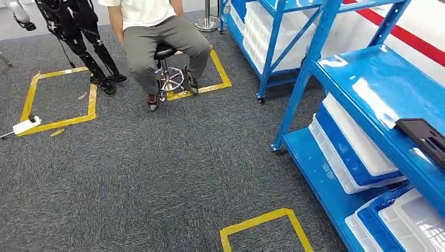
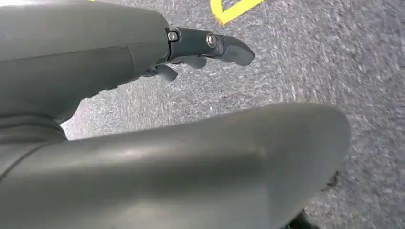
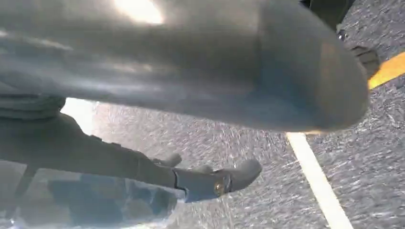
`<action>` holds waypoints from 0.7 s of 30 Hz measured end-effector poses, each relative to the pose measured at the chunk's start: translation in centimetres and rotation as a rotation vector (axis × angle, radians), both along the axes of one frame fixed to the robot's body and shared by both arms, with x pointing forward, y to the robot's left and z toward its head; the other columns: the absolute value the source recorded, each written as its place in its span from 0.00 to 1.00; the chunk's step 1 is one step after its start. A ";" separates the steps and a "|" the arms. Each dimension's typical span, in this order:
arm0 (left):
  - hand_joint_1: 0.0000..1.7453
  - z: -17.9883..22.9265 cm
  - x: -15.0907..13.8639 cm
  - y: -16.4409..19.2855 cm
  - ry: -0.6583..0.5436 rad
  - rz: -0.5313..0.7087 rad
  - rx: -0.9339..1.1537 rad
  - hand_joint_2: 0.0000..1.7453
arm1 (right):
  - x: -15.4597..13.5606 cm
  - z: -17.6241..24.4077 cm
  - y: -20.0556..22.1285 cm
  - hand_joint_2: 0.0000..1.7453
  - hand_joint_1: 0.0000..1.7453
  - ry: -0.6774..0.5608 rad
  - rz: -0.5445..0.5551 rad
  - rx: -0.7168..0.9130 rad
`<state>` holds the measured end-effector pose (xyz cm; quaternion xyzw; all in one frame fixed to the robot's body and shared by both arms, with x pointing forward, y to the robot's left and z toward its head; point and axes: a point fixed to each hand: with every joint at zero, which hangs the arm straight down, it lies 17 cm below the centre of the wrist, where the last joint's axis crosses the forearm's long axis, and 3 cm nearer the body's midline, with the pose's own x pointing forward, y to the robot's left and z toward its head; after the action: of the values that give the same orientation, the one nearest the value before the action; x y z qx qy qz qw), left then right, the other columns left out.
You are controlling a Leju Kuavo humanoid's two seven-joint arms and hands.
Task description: Take the parts from the cabinet and place them on the table.
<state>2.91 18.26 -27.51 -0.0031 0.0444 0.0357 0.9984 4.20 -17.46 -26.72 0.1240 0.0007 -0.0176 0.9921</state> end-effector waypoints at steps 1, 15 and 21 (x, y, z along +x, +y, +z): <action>0.00 0.0 0.2 -0.1 -0.002 0.001 -0.001 0.00 | 0.1 0.0 0.1 0.00 0.00 -0.007 0.000 0.005; 0.00 0.0 -0.3 -0.4 -0.002 -0.032 -0.017 0.00 | 0.1 0.5 1.3 0.00 0.00 -0.054 0.034 0.057; 0.00 0.0 -0.2 -0.4 -0.011 -0.047 -0.016 0.00 | -0.4 0.4 0.9 0.00 0.00 -0.051 0.060 0.059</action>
<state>2.70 17.89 -27.48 -0.0103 0.0392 0.0118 0.9991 3.80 -16.57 -26.30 0.1538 -0.0201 0.0155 0.9878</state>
